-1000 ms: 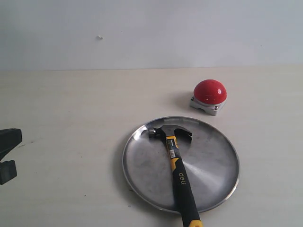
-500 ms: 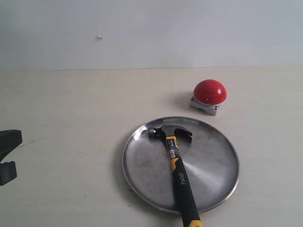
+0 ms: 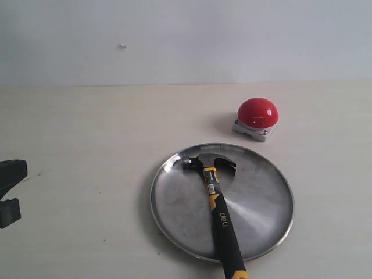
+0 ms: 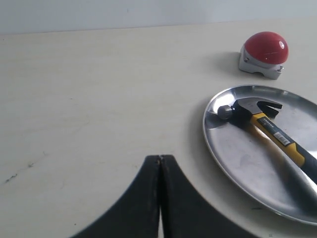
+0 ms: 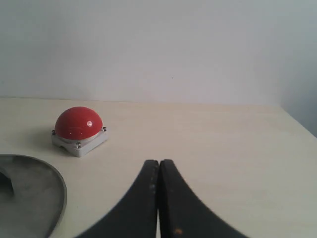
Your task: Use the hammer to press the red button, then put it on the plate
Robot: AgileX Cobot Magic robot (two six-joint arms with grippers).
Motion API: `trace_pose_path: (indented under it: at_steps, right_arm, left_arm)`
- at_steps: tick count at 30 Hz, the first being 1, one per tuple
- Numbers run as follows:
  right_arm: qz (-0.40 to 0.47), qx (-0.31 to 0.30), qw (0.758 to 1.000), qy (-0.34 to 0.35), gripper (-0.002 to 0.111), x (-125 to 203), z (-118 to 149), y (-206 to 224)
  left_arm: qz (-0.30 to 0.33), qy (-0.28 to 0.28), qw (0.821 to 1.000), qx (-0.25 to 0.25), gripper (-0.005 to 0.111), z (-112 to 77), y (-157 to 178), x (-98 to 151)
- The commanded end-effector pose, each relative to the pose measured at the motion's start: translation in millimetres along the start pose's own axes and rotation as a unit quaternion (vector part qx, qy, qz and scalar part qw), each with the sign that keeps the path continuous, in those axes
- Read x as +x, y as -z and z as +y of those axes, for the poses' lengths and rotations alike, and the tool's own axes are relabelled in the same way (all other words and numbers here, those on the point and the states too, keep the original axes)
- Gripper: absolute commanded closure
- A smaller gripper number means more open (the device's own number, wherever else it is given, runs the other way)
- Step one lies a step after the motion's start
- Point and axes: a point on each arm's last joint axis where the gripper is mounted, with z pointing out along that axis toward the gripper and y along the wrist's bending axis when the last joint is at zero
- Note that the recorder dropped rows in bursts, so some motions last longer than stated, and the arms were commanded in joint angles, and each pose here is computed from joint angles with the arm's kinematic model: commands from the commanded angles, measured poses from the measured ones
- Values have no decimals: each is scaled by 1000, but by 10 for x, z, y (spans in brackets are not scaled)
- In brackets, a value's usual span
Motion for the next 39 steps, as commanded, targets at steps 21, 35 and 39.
trace_pose_path:
  at_steps: [21,35,39]
  right_arm:
    - [11,2,1000,-25,108,168,7,-50]
    - [11,2,1000,-26,108,168,8,-50]
    - [11,2,1000,-25,108,168,8,-50]
  left_arm:
    - [-1,3,1000,-2,107,9,7,11]
    - [-1,3,1000,-2,107,9,7,11]
    - [-3,-13,1000,-7,107,24,13,4]
